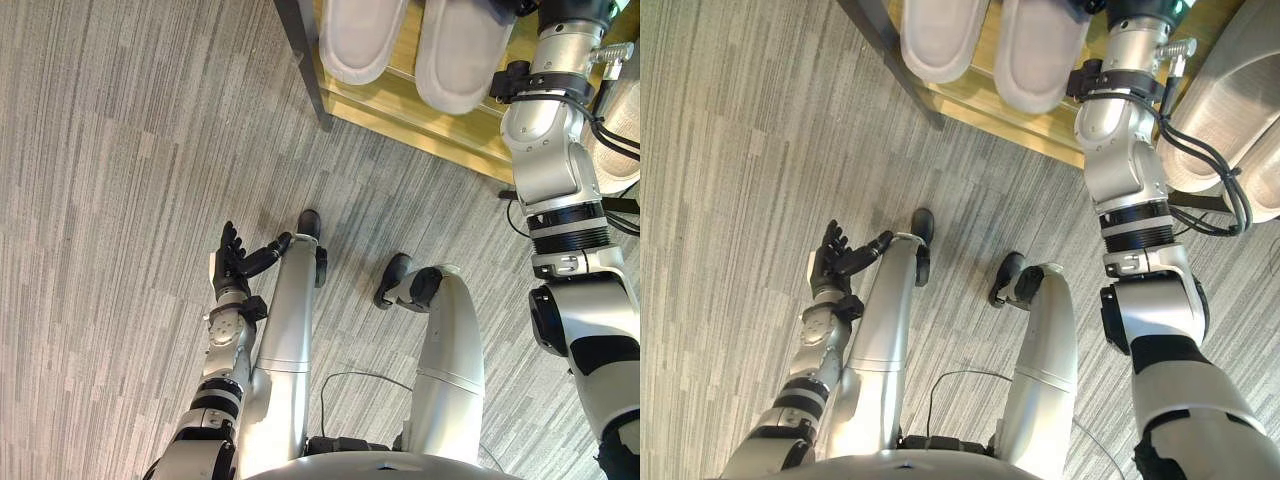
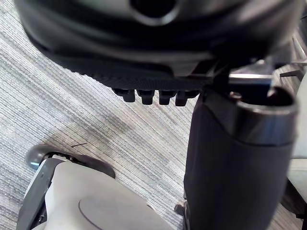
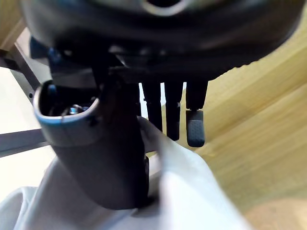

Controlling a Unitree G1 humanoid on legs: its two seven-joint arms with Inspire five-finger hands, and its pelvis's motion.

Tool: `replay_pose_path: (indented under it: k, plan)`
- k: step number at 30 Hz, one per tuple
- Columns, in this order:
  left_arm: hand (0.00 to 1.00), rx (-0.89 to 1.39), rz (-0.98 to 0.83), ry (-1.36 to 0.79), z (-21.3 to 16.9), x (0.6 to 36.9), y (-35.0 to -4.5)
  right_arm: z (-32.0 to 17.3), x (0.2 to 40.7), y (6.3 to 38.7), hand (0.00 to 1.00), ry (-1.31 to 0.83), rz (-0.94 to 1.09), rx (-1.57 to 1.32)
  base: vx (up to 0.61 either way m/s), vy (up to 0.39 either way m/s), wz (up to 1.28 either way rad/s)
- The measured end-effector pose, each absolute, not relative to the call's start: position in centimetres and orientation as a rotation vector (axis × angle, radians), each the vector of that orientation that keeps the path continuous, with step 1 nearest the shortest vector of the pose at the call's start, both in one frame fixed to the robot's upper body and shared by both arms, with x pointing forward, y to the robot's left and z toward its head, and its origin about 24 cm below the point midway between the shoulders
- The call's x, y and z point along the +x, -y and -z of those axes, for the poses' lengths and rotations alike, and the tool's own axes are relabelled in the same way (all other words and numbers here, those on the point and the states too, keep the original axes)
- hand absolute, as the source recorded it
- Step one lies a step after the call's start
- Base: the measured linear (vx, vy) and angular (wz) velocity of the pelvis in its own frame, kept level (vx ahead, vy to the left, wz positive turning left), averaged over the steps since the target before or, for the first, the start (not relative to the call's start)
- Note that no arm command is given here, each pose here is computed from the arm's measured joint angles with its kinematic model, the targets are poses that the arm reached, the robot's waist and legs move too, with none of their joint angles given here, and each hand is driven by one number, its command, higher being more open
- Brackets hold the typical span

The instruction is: Organize the slippers on the shoe rack

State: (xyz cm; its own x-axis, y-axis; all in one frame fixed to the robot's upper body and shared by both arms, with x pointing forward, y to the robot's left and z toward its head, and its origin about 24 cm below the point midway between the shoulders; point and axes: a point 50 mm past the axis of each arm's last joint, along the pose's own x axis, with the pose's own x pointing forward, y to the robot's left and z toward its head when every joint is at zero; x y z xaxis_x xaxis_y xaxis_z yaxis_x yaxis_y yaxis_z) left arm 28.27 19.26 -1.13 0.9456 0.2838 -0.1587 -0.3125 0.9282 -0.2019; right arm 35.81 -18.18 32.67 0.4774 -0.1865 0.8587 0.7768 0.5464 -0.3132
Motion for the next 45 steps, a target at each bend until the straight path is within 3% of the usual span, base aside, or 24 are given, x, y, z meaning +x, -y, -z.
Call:
replay_pose_path:
  k: [9, 17, 33, 40, 45]
  plan:
    - [1.00, -0.221, -0.312, -0.143, 1.3, 28.2, -19.4, -29.7, 34.1, 16.7, 1.00, 0.887, 0.637, -0.637, 0.04, -0.020, 0.01]
    - [1.00, -0.212, -0.342, -0.194, 2.3, 27.3, -19.8, -24.5, 33.1, 16.3, 1.00, 0.768, 0.597, -0.566, 0.01, -0.006, 0.00]
    - [1.00, -0.209, -0.379, -0.240, 3.2, 26.6, -20.5, -22.8, 30.2, 16.6, 1.00, 0.778, 0.624, -0.477, 0.05, -0.018, -0.04]
    - [1.00, -0.194, -0.391, -0.257, 3.6, 26.2, -20.7, -18.3, 28.4, 13.3, 1.00, 0.680, 0.476, -0.269, 0.05, 0.000, -0.06]
    - [1.00, -0.193, -0.401, -0.268, 3.8, 26.2, -20.7, -14.3, 28.1, 10.4, 1.00, 0.489, 0.288, -0.059, 0.04, 0.010, -0.04]
